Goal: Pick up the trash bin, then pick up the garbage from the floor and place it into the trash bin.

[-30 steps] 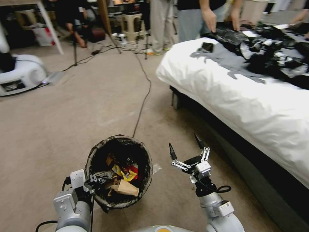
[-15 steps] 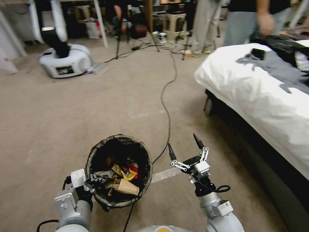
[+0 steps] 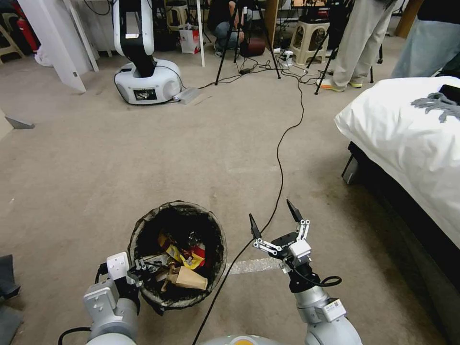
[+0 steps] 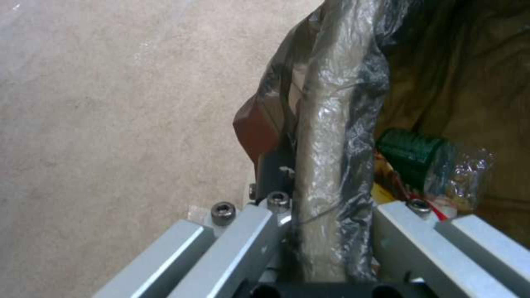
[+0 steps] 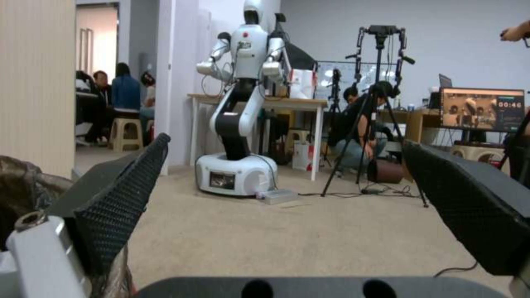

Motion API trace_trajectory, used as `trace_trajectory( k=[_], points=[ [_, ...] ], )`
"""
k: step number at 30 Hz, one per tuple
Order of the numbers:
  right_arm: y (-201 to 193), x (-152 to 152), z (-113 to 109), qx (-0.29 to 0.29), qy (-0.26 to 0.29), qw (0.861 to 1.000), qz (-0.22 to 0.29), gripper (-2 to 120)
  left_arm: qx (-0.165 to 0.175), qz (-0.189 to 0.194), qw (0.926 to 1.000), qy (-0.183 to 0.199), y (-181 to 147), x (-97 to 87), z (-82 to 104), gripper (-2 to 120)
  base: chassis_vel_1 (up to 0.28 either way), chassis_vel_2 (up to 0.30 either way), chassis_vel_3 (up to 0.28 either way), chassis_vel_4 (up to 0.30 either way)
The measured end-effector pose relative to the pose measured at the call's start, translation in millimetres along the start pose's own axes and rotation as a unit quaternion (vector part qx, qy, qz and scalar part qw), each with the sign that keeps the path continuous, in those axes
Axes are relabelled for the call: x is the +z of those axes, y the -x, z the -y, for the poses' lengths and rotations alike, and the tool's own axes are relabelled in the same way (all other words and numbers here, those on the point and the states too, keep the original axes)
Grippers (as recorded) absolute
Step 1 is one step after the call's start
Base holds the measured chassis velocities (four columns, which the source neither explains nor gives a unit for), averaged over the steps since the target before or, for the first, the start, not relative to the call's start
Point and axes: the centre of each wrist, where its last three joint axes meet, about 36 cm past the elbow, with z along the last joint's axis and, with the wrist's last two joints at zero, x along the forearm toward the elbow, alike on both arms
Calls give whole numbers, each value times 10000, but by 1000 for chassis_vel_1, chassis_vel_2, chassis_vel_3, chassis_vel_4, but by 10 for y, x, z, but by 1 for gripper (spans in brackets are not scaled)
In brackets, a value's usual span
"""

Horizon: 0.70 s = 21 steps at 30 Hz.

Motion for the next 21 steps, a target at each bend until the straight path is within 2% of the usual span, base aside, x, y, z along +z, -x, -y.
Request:
trace_trajectory(
  k=[9,12,15,20,21],
  points=[
    [-33,1,-13,-18,-9,10000,-24,100,-130,-24,9999,-94,56,-74,-44,0,0,0,0,0],
    [-41,0,-11,-17,-18,10000,-20,100,-179,-236,9994,-168,97,-116,-60,0,0,0,0,0],
    [-73,-2,-19,-34,-29,10000,-17,100,-288,-658,9969,-334,256,-188,-134,0,0,0,0,0],
    [-80,-5,-4,-39,-52,10000,4,100,-352,-871,9945,-472,402,-209,-217,0,0,0,0,0],
    [-84,-8,8,-37,-69,10000,13,100,-324,-1024,9924,-595,486,-230,-266,0,0,0,0,0]
  ],
)
